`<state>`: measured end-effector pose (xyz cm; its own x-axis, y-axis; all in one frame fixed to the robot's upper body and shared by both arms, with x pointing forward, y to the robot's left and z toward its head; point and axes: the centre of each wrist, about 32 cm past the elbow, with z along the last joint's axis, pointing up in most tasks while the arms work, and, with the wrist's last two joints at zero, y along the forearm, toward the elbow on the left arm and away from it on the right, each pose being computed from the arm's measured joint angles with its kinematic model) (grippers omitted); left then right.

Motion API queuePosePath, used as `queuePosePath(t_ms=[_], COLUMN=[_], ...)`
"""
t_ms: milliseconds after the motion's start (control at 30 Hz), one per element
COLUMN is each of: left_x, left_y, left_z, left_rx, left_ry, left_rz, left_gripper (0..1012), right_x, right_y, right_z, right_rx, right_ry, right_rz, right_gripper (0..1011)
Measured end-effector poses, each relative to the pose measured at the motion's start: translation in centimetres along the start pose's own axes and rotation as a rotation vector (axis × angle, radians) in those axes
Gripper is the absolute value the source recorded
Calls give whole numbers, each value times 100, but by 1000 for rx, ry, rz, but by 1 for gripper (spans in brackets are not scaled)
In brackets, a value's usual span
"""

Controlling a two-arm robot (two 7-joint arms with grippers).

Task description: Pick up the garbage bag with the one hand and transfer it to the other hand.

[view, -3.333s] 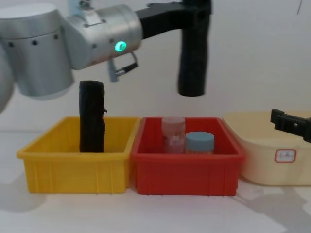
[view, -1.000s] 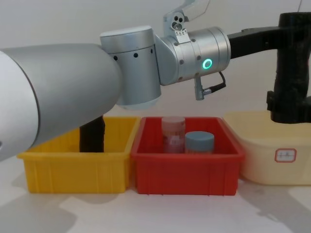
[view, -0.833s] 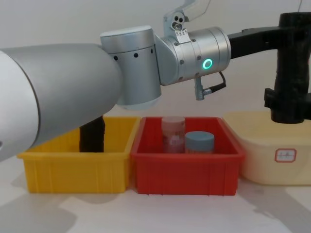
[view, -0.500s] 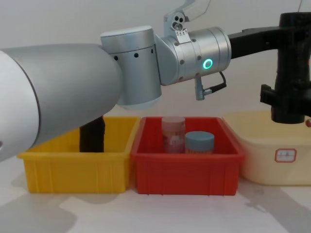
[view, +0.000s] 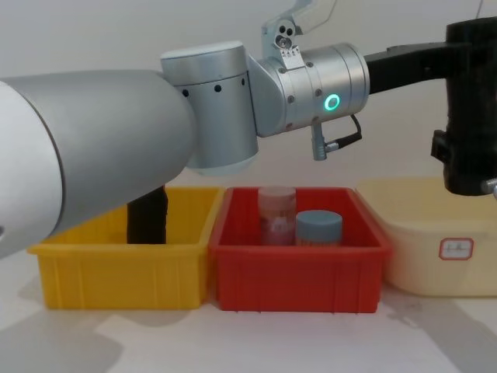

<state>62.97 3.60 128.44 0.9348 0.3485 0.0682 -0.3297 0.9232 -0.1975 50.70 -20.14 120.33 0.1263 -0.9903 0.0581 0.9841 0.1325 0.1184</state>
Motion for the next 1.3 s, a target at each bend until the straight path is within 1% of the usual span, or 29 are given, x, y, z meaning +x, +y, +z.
queuePosePath(t_ms=[33, 167, 233, 300, 367, 433, 467, 533, 600, 633, 667, 700, 800, 867, 900, 1000, 1033, 1067, 1167, 1200, 1233, 1300], left_x=[0, 0, 0, 0, 0, 0, 0, 0, 0, 0, 0, 0, 0, 0, 0, 0, 0, 0, -1, 0, 0, 0], left_y=[0, 0, 0, 0, 0, 0, 0, 0, 0, 0, 0, 0, 0, 0, 0, 0, 0, 0, 0, 0, 0, 0], left_z=[0, 0, 0, 0, 0, 0, 0, 0, 0, 0, 0, 0, 0, 0, 0, 0, 0, -1, -1, 0, -1, 0], left_rx=[0, 0, 0, 0, 0, 0, 0, 0, 0, 0, 0, 0, 0, 0, 0, 0, 0, 0, 0, 0, 0, 0], left_ry=[0, 0, 0, 0, 0, 0, 0, 0, 0, 0, 0, 0, 0, 0, 0, 0, 0, 0, 0, 0, 0, 0], left_rz=[0, 0, 0, 0, 0, 0, 0, 0, 0, 0, 0, 0, 0, 0, 0, 0, 0, 0, 0, 0, 0, 0], left_gripper=[371, 413, 501, 539, 616, 653, 708, 752, 825, 841, 892, 892, 991, 1002, 1001, 1001, 1000, 1001, 1000, 1001, 1001, 1001], right_x=[-1, -1, 1, 2, 3, 9, 9, 18, 37, 44, 64, 64, 140, 174, 220, 288, 347, 365, 485, 560, 560, 698], right_y=[8, 21, 28, 31, 35, 42, 42, 51, 72, 80, 100, 100, 184, 222, 273, 344, 399, 414, 517, 568, 568, 651], right_z=[4, 14, 19, 23, 27, 32, 32, 35, 38, 38, 37, 37, 41, 37, 37, 39, 33, 34, 36, 35, 35, 40], right_rx=[0, -1, -1, 0, 0, 0, 0, -2, -6, -8, -11, -11, -19, -23, -27, -32, -38, -39, -46, -51, -51, -58], right_ry=[0, -2, -4, -4, -4, -3, -3, -1, 1, 1, 2, 2, 2, 2, 0, -2, -5, -6, -14, -17, -17, -24], right_rz=[-4, -14, -19, -22, -26, -30, -30, -37, -47, -51, -61, -61, -93, -107, -123, -147, -167, -174, -212, -236, -236, -279], right_gripper=[561, 559, 557, 559, 557, 559, 557, 557, 557, 559, 557, 557, 559, 559, 559, 559, 557, 557, 559, 557, 559, 559])
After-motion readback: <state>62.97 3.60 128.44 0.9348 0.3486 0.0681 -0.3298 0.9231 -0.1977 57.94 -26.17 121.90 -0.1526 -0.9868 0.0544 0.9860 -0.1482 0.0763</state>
